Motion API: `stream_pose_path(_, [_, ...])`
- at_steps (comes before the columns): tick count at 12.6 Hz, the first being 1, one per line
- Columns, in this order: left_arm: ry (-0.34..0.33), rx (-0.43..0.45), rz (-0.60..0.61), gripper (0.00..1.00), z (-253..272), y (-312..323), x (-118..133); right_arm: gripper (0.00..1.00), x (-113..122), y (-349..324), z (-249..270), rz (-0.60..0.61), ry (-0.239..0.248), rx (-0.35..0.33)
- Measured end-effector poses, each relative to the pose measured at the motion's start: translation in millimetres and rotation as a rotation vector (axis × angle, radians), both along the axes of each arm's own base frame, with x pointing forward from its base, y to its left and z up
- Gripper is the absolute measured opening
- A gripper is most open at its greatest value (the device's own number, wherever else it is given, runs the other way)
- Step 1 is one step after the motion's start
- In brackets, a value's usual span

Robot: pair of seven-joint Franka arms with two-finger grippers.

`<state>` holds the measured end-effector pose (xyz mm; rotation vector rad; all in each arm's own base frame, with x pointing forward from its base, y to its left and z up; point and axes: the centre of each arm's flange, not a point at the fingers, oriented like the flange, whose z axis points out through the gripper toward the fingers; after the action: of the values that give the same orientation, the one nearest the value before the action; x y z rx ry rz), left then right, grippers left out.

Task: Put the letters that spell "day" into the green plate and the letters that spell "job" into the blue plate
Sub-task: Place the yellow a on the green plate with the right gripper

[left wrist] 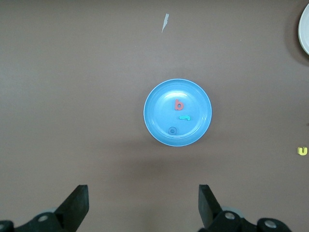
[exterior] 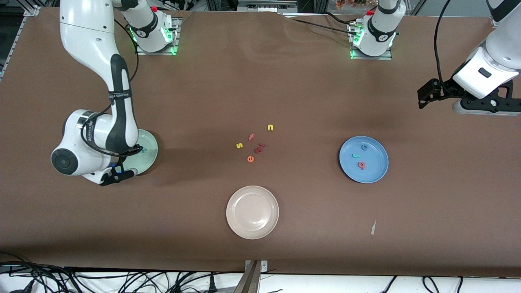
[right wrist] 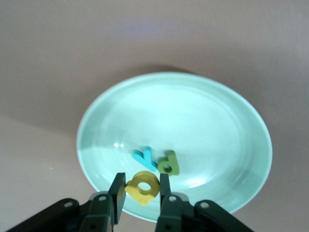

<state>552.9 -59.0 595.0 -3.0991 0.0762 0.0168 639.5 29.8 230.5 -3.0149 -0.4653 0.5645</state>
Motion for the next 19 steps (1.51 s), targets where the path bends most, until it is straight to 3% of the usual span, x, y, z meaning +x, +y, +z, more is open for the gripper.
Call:
stream_pose_path(6, [0.000,0.000,0.001,1.00,0.0,1.2,0.1,1.00,9.9,28.1,42.8,-0.138,-0.040,-0.029])
stream_pose_path(12, [0.000,0.000,-0.006,1.00,0.0,1.4,0.1,1.00,17.3,91.6,74.6,-0.252,-0.090,-0.082])
stream_pose_path(17, [0.000,0.000,-0.007,1.00,0.0,1.9,0.2,1.00,18.4,82.8,89.3,-0.186,-0.104,-0.122])
stream_pose_path(19, [0.000,0.000,-0.007,1.00,0.0,2.2,0.2,1.00,13.9,63.7,103.5,-0.140,-0.119,-0.100])
